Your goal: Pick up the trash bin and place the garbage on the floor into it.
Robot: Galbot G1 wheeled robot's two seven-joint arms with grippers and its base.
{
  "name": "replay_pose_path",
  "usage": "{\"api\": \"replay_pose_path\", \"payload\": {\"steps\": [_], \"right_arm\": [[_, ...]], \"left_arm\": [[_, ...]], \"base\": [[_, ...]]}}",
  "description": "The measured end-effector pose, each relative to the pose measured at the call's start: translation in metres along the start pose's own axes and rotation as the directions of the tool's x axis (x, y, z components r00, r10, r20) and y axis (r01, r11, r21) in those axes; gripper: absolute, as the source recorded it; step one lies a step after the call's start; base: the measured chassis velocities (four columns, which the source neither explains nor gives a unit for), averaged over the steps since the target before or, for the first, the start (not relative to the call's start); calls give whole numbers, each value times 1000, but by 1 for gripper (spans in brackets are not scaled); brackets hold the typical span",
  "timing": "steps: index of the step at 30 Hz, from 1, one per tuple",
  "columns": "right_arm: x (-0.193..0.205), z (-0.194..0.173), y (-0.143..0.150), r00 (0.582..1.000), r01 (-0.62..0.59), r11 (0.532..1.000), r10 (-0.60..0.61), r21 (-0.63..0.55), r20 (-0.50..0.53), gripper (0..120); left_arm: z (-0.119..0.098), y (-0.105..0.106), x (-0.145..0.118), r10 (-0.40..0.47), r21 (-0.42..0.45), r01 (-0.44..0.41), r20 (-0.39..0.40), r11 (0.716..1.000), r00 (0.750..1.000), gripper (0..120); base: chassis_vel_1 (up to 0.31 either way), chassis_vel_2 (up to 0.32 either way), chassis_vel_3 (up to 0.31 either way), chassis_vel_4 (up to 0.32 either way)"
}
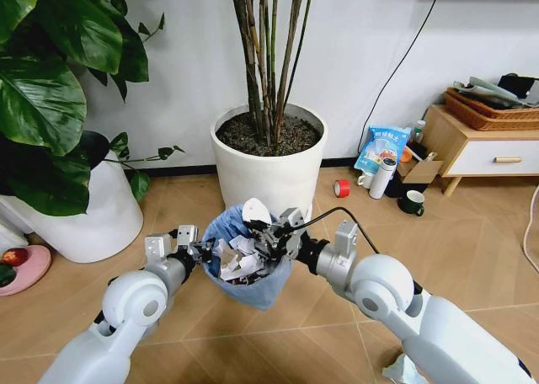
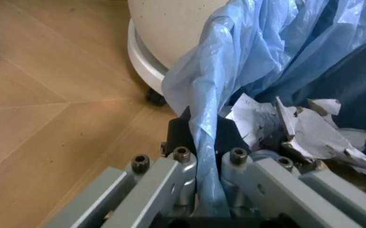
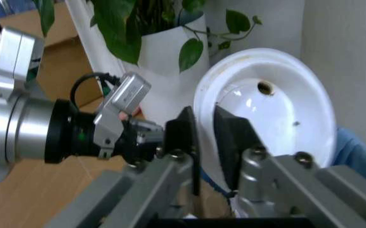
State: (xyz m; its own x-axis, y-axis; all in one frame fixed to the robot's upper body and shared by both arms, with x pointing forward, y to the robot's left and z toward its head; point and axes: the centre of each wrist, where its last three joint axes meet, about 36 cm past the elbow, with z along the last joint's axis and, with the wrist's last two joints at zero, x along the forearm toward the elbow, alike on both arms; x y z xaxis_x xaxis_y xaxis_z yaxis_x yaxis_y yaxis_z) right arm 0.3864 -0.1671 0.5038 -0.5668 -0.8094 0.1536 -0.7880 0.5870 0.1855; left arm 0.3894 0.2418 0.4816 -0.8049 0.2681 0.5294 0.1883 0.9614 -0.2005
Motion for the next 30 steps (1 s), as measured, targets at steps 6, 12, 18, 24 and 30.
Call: {"api": "replay_pose_path", "payload": {"steps": [6,12,18,24,30], "right_arm": [[-3,4,-1,1000,0,1000,0,6,-16,36],[-6,4,-2,1000,0,1000,0,12,-14,55],[-7,4,-4,1000,-8,1000,9,16,-15,79],[-10,7,-8,999,-11,999,12,32,-34,98],[-9,2,-14,999,-31,998,32,46,-20,100]], "left_arm": [[0,-1,-2,4,5,-4,0,1000,1000,0],[-1,-1,-4,3,5,-3,3,1000,1000,0],[-3,0,-2,1,2,-1,7,1000,1000,0],[-3,0,-1,2,-1,-2,9,1000,1000,0],[-4,0,0,1,-1,-1,15,1000,1000,0]], "base": [[0,0,0,0],[0,0,0,0],[0,0,0,0],[0,0,0,0],[0,0,0,0]]}}
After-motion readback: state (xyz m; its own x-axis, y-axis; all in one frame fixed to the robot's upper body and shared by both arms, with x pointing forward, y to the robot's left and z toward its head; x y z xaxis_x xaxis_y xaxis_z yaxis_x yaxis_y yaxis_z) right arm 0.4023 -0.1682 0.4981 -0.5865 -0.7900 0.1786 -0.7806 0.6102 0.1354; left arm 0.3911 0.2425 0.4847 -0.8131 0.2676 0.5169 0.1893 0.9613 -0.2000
